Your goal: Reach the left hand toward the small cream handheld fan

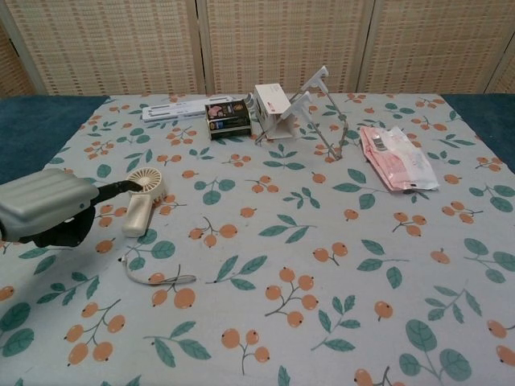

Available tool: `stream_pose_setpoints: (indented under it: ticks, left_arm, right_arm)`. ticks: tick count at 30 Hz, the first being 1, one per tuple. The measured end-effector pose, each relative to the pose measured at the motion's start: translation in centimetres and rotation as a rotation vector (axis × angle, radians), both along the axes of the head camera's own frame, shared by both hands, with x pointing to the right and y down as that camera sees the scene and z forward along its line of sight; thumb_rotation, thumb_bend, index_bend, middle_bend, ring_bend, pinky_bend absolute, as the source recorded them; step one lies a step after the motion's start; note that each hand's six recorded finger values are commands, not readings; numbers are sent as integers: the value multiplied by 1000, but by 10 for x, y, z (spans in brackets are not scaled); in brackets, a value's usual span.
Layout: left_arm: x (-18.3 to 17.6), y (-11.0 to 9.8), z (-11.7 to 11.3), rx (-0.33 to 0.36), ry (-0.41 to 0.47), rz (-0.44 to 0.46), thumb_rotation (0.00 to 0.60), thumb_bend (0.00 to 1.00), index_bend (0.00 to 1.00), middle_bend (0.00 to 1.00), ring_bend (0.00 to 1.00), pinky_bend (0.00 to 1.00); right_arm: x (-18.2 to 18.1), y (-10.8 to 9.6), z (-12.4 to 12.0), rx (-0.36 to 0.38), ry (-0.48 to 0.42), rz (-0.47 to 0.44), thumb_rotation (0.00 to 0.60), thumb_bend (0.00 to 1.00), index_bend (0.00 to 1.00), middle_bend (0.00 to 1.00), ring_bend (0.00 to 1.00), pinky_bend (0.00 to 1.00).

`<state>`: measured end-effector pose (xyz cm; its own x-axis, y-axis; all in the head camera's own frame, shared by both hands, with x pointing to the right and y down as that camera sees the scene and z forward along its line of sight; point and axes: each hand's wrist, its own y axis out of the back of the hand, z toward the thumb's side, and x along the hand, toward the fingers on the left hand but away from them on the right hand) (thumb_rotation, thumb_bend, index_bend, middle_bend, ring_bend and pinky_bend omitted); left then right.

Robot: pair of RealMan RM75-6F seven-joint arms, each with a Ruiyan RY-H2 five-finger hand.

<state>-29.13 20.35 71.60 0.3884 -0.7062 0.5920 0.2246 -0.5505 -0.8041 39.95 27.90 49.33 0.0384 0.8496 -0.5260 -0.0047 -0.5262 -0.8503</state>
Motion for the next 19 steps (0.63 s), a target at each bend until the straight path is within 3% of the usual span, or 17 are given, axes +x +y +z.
stream_pose_setpoints:
  ticks: [4,5,7,9,10,11,12,14,19]
  left_arm:
    - [6,-5,-30,85,124,-25,600,760,0,971,940,1000]
    - [6,-5,-40,107,165,-35,600,722,0,916,894,1000]
    - [2,-1,-56,123,214,-55,600,633,0,697,712,921]
    - [-8,12,-70,94,248,-82,600,518,0,255,276,538]
    - [-15,20,-76,68,255,-94,600,483,0,91,101,327]
    - [-26,32,-83,32,257,-107,600,468,0,30,32,230]
    - [-36,41,-89,9,253,-114,600,457,0,0,0,141]
    - [-58,60,-106,-9,247,-141,600,444,0,0,0,79]
    - [-95,98,-146,25,287,-220,600,412,0,0,0,41]
  right_arm:
    - [-2,2,-3,0,-9,-6,600,116,0,0,0,0]
    - [-2,2,-3,0,-11,-8,600,116,0,0,0,0]
    - [-3,2,-6,2,-17,-11,600,116,0,0,0,0]
    - [-3,2,-8,6,-20,-11,600,116,0,0,0,0]
    - [-2,2,-9,8,-20,-11,600,116,0,0,0,0]
    - [-2,3,-10,8,-19,-10,600,116,0,0,0,0]
    - [-1,3,-11,8,-17,-10,600,116,0,0,0,0]
    - [0,3,-11,6,-14,-7,600,116,0,0,0,0]
    - [-1,4,-8,-17,-15,-2,600,116,0,0,0,0]
